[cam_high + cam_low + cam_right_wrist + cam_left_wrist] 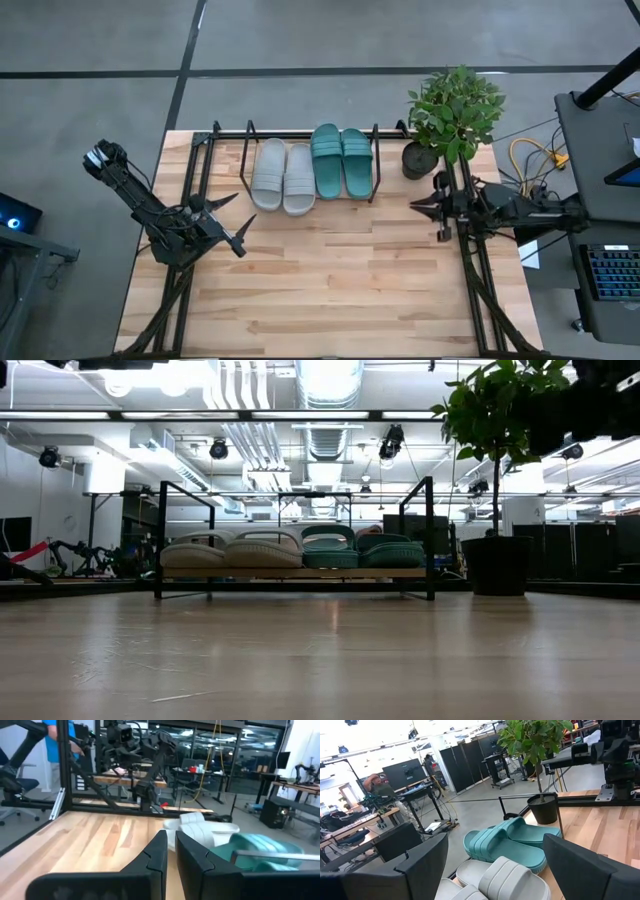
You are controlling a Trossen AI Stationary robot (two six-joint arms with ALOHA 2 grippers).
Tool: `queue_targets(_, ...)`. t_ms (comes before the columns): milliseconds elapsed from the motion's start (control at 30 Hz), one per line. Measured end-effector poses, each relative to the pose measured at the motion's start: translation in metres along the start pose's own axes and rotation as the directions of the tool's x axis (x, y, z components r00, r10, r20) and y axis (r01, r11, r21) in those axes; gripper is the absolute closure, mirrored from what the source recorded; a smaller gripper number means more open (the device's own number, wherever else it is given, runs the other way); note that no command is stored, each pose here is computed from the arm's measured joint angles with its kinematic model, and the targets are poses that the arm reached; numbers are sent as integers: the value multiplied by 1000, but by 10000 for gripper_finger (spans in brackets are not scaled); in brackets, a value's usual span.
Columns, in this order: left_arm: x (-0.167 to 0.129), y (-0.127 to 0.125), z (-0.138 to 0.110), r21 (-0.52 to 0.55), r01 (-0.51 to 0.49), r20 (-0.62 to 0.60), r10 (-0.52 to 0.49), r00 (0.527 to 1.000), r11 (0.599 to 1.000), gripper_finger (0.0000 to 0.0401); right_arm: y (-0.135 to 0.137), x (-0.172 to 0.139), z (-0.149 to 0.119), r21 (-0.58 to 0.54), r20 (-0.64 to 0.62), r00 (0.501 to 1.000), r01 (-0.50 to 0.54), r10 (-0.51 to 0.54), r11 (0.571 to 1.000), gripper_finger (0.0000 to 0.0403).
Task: Pick and place slides into the shelf
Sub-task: Return to Home Position
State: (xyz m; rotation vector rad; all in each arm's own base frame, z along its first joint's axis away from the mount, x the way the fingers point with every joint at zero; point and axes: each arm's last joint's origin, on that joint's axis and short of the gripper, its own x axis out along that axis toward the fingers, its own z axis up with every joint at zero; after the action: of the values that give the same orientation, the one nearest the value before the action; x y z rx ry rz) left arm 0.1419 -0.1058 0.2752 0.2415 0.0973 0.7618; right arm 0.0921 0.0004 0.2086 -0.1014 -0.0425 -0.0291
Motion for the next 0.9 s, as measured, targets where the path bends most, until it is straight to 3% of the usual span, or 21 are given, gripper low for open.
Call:
queue_targets(300, 0, 0, 0, 0, 0, 0, 0, 1000, 1000, 92, 3, 6, -29, 35, -38, 999, -5, 6, 999, 375)
queue_targets(633, 0, 0, 0, 0, 0, 0, 0, 1000, 1000, 92, 2, 7, -28, -32, 9, 1000, -1, 1, 1000, 375)
queue_targets(800, 0, 0, 0, -1, 0, 0, 0, 1000, 1000, 92, 1, 7, -30, 38, -5, 1000, -20, 20, 999, 375)
queue_targets(900, 0, 0, 0, -1, 0, 0, 0, 1000, 1000, 92, 1, 6, -38, 51, -80, 997, -9, 13, 999, 375)
